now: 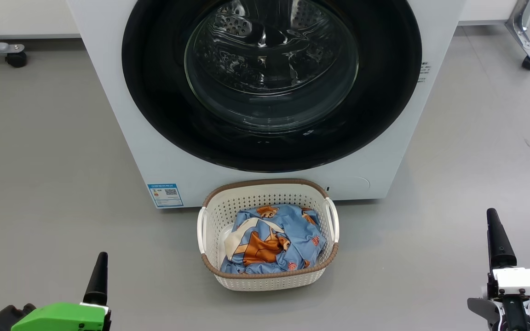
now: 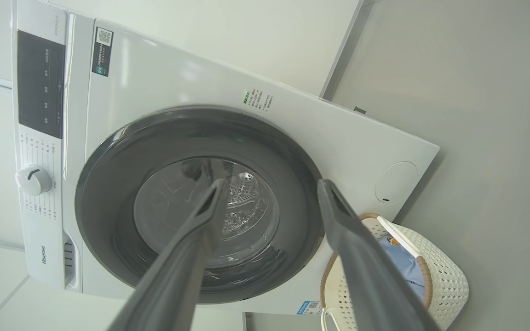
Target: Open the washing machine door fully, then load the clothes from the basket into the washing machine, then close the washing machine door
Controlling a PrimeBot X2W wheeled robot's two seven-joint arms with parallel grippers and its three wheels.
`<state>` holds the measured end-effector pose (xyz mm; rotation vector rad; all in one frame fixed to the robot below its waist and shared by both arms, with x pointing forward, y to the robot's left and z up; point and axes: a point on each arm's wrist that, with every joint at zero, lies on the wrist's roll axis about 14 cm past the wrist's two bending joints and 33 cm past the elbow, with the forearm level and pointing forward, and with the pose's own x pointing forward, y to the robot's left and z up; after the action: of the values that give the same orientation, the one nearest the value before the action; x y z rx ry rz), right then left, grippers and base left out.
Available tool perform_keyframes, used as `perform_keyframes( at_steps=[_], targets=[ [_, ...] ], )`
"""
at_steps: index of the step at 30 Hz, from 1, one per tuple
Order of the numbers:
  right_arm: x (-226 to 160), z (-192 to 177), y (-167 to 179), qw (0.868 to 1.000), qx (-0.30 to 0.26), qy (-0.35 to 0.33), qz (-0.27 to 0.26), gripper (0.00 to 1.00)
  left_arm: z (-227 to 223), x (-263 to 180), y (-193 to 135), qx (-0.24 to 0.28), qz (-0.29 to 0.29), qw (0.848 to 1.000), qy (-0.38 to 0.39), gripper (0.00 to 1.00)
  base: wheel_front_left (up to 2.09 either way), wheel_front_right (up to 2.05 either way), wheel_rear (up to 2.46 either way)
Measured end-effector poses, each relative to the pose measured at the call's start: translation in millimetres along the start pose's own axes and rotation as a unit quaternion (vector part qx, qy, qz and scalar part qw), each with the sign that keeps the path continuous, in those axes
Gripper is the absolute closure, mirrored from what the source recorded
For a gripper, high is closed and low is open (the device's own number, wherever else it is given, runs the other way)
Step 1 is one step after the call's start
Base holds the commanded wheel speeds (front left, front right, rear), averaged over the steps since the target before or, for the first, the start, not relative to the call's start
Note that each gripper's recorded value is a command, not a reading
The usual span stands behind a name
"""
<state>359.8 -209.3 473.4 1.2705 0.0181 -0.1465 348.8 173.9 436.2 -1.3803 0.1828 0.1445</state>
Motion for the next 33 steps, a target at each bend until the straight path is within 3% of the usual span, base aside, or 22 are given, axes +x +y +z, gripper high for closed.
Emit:
perform_keyframes(
  at_steps=[13,24,33],
  targets=[
    [3,-6,23,0.989,-0.143,0.011,0.046,0.0,9,0,-3,0.103,-0.01,0.995,-0.012,0.0,0.0,0.0,0.0],
    [1,-31,35,0.961,-0.26,0.045,0.086,0.0,10,1,-11,0.212,-0.029,0.977,-0.011,0.0,0.0,0.0,0.0],
    [-4,-58,42,0.927,-0.346,0.078,0.124,0.0,10,1,-18,0.31,-0.048,0.95,-0.009,0.0,0.0,0.0,0.0]
  ],
)
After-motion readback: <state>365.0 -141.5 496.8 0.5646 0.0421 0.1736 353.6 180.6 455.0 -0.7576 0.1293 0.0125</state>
